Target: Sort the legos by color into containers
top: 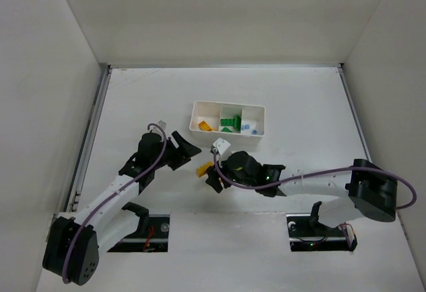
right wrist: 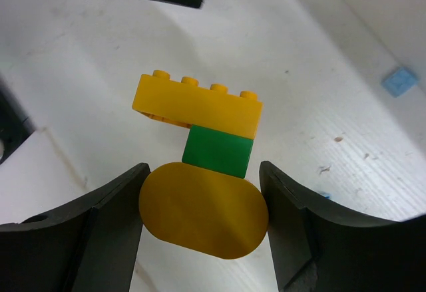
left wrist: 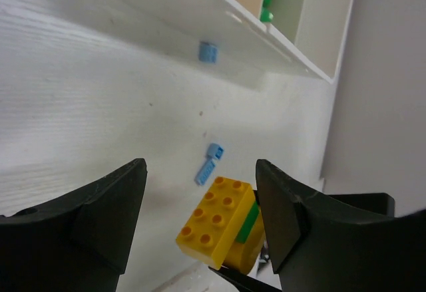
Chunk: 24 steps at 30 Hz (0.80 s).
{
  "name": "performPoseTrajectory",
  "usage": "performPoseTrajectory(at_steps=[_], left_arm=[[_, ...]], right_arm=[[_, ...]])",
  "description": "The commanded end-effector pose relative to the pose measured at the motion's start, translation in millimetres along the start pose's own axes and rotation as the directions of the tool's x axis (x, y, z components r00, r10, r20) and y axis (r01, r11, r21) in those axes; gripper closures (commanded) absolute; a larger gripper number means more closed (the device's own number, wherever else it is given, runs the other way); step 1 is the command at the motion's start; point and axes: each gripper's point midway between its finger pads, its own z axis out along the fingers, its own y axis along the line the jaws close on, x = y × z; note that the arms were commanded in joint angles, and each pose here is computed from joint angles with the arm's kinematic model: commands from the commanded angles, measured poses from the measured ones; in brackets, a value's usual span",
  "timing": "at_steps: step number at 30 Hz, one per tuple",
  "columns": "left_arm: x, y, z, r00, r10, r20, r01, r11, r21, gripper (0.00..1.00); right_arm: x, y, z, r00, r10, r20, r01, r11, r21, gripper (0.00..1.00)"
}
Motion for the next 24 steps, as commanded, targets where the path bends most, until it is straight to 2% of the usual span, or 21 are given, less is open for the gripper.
performPoseTrajectory(at_steps=[1, 5, 14, 24], left_arm=[[17.7, -28.9, -7.3, 0.995, -0.042, -0.095, 0.056, 0.987, 0.153, 0.36], [33.2, -36.2, -10.2, 0.986, -0.046, -0.160, 0.077, 0.978, 0.194, 0.36], [61.8, -45.3, -12.7, 0.971, 0.000, -0.241, 0.053, 0.976, 0.213, 0.45], [73.1, -41.2, -11.8, 0.962, -0.005, -0.274, 0.061, 0.979, 0.196, 0.52]], right_arm=[[-11.2, 26.4, -12.8, 0.999, 0.008, 0.039, -0.002, 0.989, -0.145, 0.31], [-19.3, 25.1, -19.5, 0.997, 0.033, 0.064, -0.022, 0.986, -0.166, 0.31], [-28.9, 23.9, -17.0, 0.996, 0.032, 0.084, -0.019, 0.989, -0.148, 0.31], [-38.2, 9.7, -14.1, 0.994, 0.027, 0.108, -0.016, 0.995, -0.100, 0.32]])
